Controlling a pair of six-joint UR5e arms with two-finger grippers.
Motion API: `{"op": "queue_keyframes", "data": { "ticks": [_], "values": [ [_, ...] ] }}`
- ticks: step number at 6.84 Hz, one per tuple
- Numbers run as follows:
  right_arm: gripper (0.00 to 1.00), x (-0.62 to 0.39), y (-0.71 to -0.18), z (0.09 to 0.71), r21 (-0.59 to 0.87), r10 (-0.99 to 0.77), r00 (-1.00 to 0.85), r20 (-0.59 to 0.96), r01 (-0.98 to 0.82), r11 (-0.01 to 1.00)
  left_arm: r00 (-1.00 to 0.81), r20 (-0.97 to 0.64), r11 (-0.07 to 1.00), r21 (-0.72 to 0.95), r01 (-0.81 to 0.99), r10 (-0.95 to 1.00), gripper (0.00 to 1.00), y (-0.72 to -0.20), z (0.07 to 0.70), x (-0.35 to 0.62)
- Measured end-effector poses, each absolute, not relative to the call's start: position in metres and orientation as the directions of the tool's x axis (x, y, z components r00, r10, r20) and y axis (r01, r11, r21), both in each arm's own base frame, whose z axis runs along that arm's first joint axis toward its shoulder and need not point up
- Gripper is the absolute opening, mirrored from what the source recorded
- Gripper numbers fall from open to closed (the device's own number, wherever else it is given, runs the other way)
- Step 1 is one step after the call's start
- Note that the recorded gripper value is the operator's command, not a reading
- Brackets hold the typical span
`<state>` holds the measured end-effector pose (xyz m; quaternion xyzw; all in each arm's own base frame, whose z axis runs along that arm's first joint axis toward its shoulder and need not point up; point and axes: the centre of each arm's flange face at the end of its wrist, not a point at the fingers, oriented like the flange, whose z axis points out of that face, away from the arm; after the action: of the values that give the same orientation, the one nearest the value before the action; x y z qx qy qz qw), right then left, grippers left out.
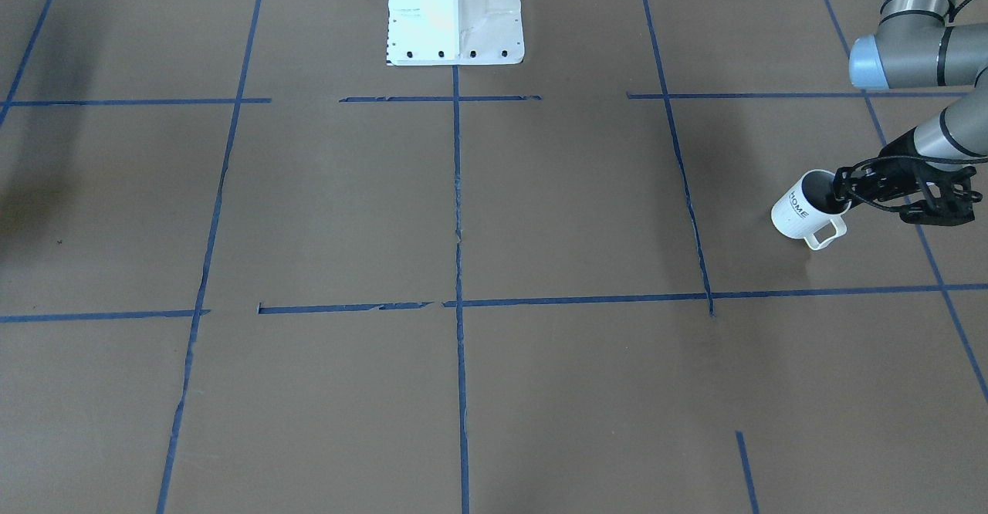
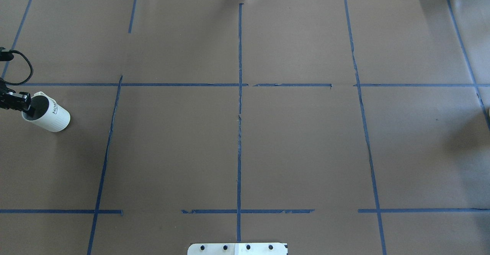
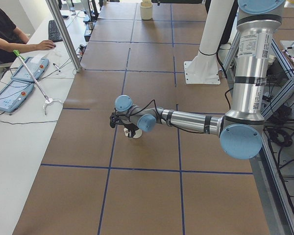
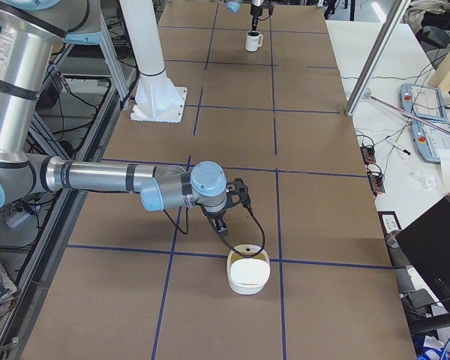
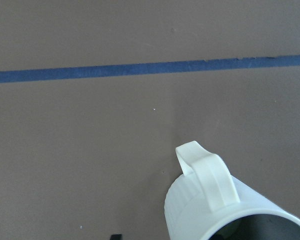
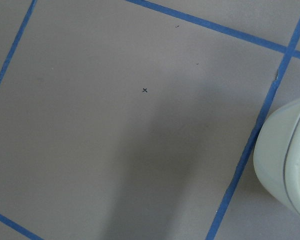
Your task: Left arm hands cup to right arm to dump lemon
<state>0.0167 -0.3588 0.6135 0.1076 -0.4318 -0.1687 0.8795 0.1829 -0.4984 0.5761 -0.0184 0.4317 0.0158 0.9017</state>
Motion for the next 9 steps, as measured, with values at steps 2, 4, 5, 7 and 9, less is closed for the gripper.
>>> {"op": "queue_keyframes", "data": {
  "ticks": [2,4,5,7,9],
  "values": [
    [0.94,0.005,-0.365,0.604,0.347,-0.406,0.550,0.730,0.214,0.913,0.601,-0.799,1.000,-0.015,0.016,-0.022,0.00,-0.500,0.527,0.184],
    [0.96,-0.054,-0.397,0.561,0.355,-0.400,0.533,0.746,0.190,0.915,0.549,-0.833,0.996,-0.025,0.088,-0.070,0.00,-0.511,0.463,0.194],
    [0.97,-0.092,-0.412,0.534,0.388,-0.400,0.555,0.729,0.146,0.910,0.524,-0.847,0.994,-0.039,0.102,-0.087,0.00,-0.513,0.435,0.209],
    [0.99,-0.189,-0.434,0.464,0.463,-0.398,0.551,0.734,0.024,0.886,0.494,-0.856,0.988,-0.111,0.109,-0.151,0.00,-0.522,0.375,0.255],
    [1.00,-0.298,-0.430,0.388,0.541,-0.440,0.518,0.734,-0.053,0.839,0.523,-0.824,0.976,-0.197,0.093,-0.216,0.00,-0.538,0.290,0.304]
  ]
}}
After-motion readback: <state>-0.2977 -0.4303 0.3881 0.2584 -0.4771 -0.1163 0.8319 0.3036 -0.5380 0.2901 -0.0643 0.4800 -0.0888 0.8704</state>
